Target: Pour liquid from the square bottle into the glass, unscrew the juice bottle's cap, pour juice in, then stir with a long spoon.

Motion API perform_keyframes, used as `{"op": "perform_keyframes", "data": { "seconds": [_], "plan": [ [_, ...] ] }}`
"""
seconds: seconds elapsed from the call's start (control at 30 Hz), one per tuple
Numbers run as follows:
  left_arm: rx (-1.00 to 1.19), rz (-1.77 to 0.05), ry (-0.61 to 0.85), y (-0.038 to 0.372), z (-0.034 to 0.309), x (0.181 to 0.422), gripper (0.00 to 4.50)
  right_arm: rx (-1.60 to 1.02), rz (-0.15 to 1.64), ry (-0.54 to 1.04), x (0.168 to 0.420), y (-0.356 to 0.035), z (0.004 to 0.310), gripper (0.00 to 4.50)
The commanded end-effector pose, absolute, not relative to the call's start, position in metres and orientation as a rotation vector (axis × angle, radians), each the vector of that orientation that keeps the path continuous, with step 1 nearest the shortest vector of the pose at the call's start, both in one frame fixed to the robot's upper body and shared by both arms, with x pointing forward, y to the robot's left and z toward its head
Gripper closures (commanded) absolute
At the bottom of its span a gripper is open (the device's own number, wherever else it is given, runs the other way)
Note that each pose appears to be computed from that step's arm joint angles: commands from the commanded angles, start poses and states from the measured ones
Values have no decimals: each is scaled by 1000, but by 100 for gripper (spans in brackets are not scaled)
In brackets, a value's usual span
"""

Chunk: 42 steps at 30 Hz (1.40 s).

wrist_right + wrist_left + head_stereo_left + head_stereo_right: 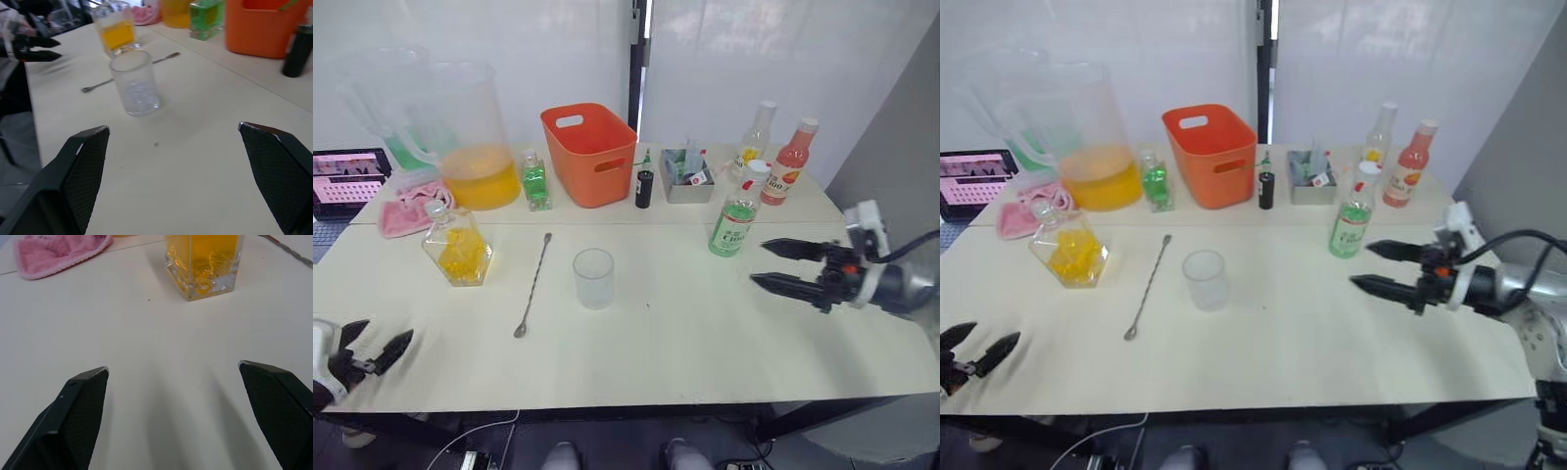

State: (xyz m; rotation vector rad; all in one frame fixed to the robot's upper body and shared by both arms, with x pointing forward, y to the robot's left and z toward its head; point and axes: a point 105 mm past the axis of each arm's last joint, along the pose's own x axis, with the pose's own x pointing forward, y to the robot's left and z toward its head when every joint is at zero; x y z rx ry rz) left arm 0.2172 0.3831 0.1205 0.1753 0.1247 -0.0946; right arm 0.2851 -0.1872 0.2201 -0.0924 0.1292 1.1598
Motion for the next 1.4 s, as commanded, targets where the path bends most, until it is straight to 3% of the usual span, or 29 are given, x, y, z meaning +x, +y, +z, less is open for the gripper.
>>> {"op": "perform_keyframes", "data": {
  "seconds": [0.03,0.17,0.47,0.93,1.23,1.4],
  "plan": [
    [105,-115,28,359,146,211,0,-100,1251,106,279,-168,232,4],
    [50,-70,17,340,138,206,0,-131,1313,86,279,-154,238,4],
    [-25,-1,-108,302,149,242,0,-195,1345,-12,267,-123,250,4],
    [18,80,-163,306,178,317,0,-250,1247,49,255,-133,240,4],
    [25,66,-165,310,185,334,0,-264,1207,57,255,-138,239,4],
    [20,86,-159,313,187,356,0,-274,1202,59,257,-139,239,4]
  ]
}}
